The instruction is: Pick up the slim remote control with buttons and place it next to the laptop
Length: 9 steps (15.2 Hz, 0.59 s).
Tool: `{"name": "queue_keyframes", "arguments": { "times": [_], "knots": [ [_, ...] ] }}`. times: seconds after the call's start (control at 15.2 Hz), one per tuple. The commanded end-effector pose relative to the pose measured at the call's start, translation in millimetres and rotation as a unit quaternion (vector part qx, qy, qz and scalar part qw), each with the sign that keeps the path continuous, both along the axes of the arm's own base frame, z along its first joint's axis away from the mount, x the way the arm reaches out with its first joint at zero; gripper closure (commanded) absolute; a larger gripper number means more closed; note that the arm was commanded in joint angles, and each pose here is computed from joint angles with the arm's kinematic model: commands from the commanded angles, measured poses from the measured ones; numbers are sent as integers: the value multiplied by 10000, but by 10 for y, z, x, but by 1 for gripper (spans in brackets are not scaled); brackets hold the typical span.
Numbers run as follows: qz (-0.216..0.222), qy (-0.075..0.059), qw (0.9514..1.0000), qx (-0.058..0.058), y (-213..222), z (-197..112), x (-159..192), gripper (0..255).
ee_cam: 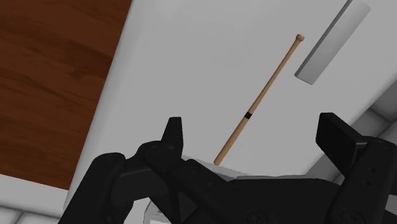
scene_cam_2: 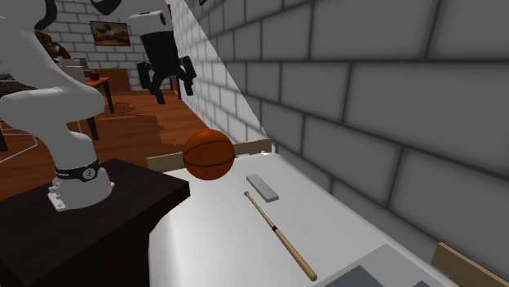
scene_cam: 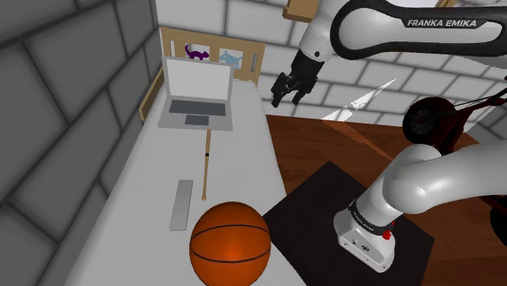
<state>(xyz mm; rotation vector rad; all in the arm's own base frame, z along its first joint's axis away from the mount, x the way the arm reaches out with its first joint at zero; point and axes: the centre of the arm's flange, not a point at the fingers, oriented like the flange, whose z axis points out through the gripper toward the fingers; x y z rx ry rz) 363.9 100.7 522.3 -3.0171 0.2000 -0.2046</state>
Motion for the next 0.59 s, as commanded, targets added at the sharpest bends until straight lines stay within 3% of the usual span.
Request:
{"name": "queue_keyframes", "arguments": {
  "times": [0.0,0.53],
  "knots": [
    [-95,36,9999,-24,213,-194,73,0],
    [-442,200,9987,-127,962,-945,320,0]
  ]
}}
